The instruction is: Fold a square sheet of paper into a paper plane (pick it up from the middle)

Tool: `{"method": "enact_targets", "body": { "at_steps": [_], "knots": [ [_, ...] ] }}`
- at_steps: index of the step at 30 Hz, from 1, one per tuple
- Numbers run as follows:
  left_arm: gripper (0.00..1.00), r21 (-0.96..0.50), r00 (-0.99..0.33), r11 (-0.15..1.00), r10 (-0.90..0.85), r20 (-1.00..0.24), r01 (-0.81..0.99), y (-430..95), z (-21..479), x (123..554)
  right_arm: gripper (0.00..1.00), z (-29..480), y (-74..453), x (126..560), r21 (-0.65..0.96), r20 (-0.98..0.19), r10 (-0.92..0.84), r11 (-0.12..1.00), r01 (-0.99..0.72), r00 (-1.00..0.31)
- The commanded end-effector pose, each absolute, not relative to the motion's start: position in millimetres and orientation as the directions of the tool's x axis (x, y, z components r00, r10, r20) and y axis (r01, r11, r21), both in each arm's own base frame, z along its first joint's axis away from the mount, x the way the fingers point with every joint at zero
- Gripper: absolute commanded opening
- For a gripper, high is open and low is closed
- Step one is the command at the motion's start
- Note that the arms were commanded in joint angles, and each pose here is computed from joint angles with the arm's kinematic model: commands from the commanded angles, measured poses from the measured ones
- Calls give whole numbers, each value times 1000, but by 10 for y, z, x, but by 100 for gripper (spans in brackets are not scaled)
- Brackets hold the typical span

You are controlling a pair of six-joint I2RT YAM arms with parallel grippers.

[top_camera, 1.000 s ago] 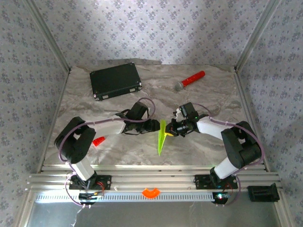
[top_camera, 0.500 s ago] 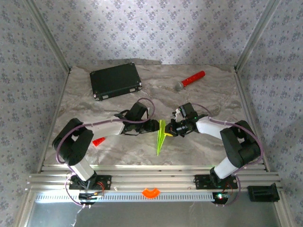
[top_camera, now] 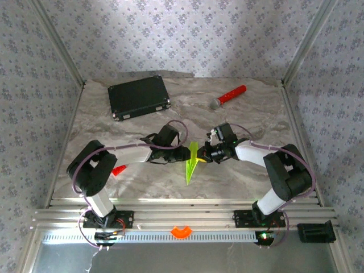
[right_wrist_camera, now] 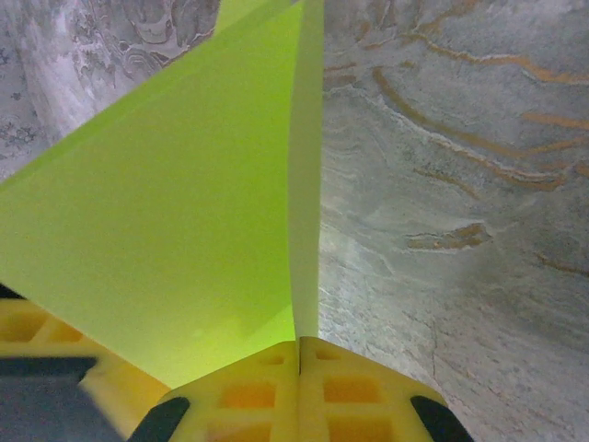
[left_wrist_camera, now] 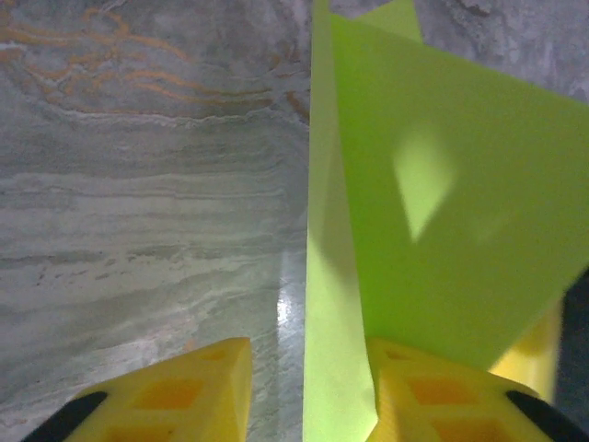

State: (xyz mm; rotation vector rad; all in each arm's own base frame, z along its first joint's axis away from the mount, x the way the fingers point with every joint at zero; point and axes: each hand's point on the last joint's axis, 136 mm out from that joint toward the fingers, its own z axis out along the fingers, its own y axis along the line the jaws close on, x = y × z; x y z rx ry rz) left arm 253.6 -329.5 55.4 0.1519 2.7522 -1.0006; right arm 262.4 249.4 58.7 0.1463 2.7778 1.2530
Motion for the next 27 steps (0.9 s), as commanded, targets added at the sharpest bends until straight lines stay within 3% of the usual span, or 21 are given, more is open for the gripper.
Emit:
{"method": "enact_targets", "body": {
  "at_steps": [1,6,12,22,27],
  "knots": [
    [29,-620,-976,763,62,-210,182,-3320,482,2476,0,517,2529,2563,759,-8,115,647,68,-993],
    [15,-588,-975,790,58,-214,176,-3252,427,2489,0,479,2513,2548,749,-4,107,660,68,-994],
    [7,-497,-973,857,25,-230,140,-3039,368,2524,0,388,2400,2528,675,-9,86,735,58,-996],
    [6,-404,-976,914,-45,-213,46,-2810,288,2535,0,320,2359,2590,614,-2,75,787,58,-997],
    [13,-445,-974,894,-42,-223,63,-2903,362,2561,1,333,2420,2621,635,0,70,770,54,-998]
  ]
}}
